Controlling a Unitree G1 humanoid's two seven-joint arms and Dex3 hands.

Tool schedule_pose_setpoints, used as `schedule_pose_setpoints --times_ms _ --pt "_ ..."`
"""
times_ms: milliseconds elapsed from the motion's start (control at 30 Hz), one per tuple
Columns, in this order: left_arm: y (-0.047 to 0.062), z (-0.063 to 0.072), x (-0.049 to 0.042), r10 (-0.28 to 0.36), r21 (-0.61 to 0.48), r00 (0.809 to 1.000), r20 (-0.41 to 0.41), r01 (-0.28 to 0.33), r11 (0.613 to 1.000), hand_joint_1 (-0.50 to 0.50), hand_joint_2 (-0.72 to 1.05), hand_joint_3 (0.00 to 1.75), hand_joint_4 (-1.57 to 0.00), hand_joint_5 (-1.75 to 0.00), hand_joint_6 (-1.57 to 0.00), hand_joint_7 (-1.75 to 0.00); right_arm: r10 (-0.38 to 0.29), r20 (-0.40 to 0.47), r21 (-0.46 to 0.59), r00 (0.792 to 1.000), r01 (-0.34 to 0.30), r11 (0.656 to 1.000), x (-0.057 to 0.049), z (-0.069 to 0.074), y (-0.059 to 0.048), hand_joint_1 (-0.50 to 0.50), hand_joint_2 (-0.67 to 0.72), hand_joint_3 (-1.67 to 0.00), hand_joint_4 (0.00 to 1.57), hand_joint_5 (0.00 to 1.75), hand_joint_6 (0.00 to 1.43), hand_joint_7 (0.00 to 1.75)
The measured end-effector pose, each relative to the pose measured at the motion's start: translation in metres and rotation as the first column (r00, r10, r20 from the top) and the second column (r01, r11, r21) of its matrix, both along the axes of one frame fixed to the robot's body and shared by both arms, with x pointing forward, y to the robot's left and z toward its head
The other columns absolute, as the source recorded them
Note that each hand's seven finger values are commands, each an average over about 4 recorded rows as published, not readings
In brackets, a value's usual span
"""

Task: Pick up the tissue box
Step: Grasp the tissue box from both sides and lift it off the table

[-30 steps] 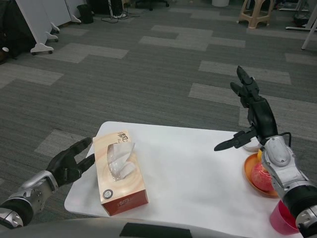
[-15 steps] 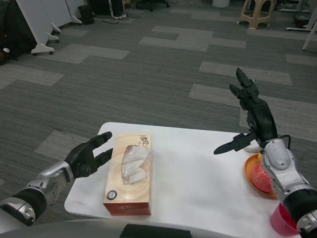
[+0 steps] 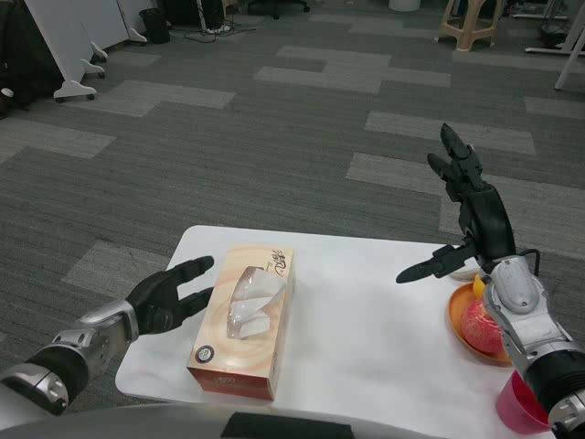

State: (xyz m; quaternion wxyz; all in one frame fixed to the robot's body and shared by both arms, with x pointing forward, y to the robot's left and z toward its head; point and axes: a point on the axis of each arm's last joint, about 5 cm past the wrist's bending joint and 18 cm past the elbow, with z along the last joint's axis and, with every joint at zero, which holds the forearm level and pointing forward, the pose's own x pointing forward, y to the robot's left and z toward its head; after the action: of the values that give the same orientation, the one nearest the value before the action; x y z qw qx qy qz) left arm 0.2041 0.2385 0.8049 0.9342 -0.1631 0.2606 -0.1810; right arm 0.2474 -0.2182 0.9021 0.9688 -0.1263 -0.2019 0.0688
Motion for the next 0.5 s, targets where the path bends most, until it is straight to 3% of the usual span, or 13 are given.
schedule_pose_setpoints --times_ms 133,500 --pt "0.008 -0.005 -0.0120 0.009 -0.011 0.999 -0.049 -0.009 1.000 0.50 -0.64 0.09 0.00 0.00 0.00 0.00 0.000 -0.001 0.000 1.000 0.000 1.000 0.000 0.000 0.000 -0.46 0.22 -0.16 0.06 0.39 0.00 0.07" --pt "0.020 -0.002 -0.0288 -0.029 -0.046 0.994 -0.109 0.024 0.999 0.50 -0.55 0.09 0.00 0.00 0.00 0.00 -0.002 -0.005 -0.001 1.000 0.002 1.000 0.000 -0.001 0.000 -0.46 0.22 -0.16 0.04 0.39 0.00 0.07"
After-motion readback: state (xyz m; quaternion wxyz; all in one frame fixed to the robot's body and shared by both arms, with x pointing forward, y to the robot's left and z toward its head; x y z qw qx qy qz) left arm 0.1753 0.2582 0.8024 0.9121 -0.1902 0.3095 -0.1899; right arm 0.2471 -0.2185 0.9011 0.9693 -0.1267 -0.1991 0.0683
